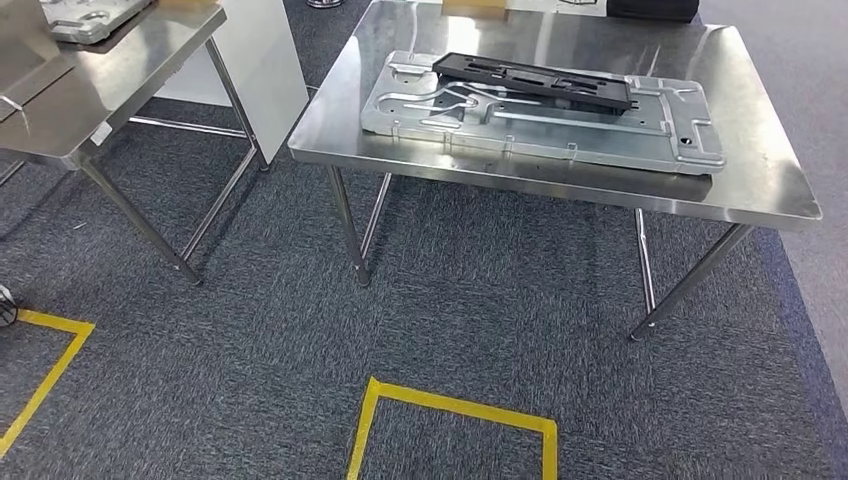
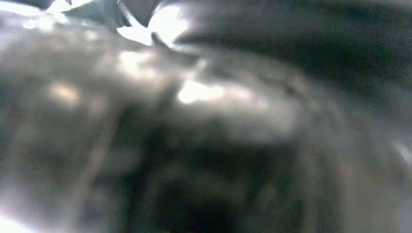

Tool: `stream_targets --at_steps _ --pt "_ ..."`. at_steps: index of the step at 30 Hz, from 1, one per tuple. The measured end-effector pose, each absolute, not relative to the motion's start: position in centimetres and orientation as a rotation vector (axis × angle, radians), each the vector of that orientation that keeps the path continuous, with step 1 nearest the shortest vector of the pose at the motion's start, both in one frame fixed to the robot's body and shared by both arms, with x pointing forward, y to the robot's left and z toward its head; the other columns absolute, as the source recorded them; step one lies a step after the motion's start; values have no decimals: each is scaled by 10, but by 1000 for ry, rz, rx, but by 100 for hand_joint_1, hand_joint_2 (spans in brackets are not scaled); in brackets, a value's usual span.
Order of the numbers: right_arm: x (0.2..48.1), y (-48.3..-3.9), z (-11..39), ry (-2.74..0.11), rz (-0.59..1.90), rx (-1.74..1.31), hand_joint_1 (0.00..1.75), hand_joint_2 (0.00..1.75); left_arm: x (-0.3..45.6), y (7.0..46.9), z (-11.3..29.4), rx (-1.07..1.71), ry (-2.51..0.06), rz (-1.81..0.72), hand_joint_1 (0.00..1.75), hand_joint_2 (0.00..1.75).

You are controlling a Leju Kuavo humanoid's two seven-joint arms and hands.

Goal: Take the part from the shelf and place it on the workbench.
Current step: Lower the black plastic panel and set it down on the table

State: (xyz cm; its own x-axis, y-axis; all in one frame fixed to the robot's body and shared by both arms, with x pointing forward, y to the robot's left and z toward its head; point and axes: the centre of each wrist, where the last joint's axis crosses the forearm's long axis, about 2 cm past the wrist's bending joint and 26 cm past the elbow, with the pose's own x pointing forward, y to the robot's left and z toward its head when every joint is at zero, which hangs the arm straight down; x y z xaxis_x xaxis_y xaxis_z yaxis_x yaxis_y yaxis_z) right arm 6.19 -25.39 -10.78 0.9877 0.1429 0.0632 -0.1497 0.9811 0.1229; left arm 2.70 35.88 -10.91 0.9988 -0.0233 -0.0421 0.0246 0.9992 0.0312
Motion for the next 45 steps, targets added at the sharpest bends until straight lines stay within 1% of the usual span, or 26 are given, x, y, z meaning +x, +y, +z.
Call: stream_targets --at_steps 4,8,10,12,15,18,22,24,26,28,29,32,33,36,38,40,43,45 --pt "62 -255 -108 -42 225 162 0 0 30 362 -108 27 21 -72 0 0" --pt "62 -258 -108 -25 227 154 0 0 30 363 -108 28 18 -79 0 0" --pt "59 -300 -110 -19 66 16 0 0 33 363 -108 120 -26 -19 0 0" --pt "53 -356 -107 -153 -115 -150 0 0 33 361 -108 231 -136 66 0 0" --pt "54 -391 -101 -475 -136 -249 0 0 31 354 -109 265 -341 110 0 0" --pt "64 -410 -96 -595 -136 -307 0 0 32 347 -110 265 -425 124 0 0" --pt "70 -417 -93 -629 -142 -333 0 0 30 340 -111 255 -445 135 0 0" --pt "75 -415 -93 -657 -97 -329 0 0 29 342 -111 239 -509 138 0 0" --pt "83 -407 -93 -640 -13 -300 0 0 31 355 -109 212 -591 124 0 0" --pt "90 -392 -95 -541 53 -253 0 0 36 369 -107 190 -601 76 0 0" --pt "91 -383 -96 -469 64 -227 0 0 39 372 -106 183 -567 47 0 44" --pt "80 -356 -102 -181 14 -161 0 131 41 371 -106 175 -339 4 0 175" --pt "74 -348 -104 -71 -27 -148 0 175 40 369 -106 181 -236 11 0 175" --pt "55 -333 -109 234 -224 -141 0 175 31 354 -109 190 70 91 0 175" --pt "43 -329 -110 347 -370 -149 0 175 22 341 -111 187 189 164 0 175" --pt "34 -326 -111 388 -465 -150 0 175 13 333 -112 191 222 218 0 175" --pt "26 -322 -112 394 -516 -132 0 175 8 328 -113 195 189 245 0 175" --pt "25 -319 -112 355 -512 -118 0 87 8 327 -113 199 146 237 0 175"
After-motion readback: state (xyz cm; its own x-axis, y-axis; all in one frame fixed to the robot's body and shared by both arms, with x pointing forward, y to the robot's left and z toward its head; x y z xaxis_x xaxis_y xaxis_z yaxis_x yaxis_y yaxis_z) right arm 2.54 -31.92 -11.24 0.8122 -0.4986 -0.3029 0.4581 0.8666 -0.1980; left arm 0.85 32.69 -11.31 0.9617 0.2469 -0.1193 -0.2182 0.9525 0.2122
